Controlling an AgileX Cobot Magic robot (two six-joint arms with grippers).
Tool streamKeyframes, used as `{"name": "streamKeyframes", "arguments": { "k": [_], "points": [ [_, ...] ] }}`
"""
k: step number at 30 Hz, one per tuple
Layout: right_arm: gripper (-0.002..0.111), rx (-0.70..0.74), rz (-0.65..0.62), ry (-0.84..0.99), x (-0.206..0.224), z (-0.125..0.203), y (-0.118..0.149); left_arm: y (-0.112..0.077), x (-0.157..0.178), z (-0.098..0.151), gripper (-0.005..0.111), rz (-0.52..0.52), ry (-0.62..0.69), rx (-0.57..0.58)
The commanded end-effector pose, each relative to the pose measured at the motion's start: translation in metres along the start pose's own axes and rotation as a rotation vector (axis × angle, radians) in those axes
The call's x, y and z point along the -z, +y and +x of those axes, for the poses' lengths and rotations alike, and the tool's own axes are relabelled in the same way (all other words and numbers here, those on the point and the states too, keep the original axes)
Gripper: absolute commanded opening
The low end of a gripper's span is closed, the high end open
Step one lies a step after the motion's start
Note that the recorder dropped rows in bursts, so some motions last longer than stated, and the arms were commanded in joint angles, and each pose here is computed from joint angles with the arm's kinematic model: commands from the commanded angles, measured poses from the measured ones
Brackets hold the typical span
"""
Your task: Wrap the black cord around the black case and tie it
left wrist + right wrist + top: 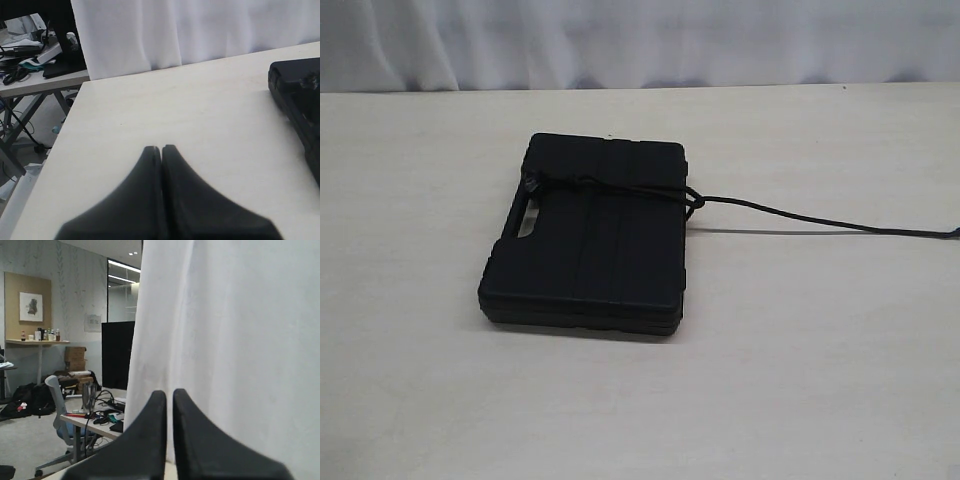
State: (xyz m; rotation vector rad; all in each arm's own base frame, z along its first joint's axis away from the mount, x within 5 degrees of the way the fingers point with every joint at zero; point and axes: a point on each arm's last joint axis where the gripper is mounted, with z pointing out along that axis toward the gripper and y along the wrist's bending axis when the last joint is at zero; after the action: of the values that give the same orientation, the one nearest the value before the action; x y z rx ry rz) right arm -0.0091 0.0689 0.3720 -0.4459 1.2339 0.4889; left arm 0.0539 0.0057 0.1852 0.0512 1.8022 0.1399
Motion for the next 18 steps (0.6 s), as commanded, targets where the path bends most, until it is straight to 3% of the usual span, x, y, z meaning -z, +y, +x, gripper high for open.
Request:
{"name": "streamKeyframes", "arguments": {
  "k": [1, 5, 18],
  "points": [
    [0.004, 0.186, -0.058, -0.13, 0.01, -0.012, -0.003, 0.0, 0.0, 0.001, 0.0, -0.004, 0.001, -0.002],
    [0.004, 0.318, -0.131, -0.206, 0.018, -0.018, -0.004, 0.0, 0.0, 0.001, 0.0, -0.004, 0.001, -0.002],
    [0.004, 0.284, -0.176, -0.203, 0.023, -0.018, -0.009, 0.0, 0.0, 0.001, 0.0, -0.004, 0.001, -0.002]
  ]
}}
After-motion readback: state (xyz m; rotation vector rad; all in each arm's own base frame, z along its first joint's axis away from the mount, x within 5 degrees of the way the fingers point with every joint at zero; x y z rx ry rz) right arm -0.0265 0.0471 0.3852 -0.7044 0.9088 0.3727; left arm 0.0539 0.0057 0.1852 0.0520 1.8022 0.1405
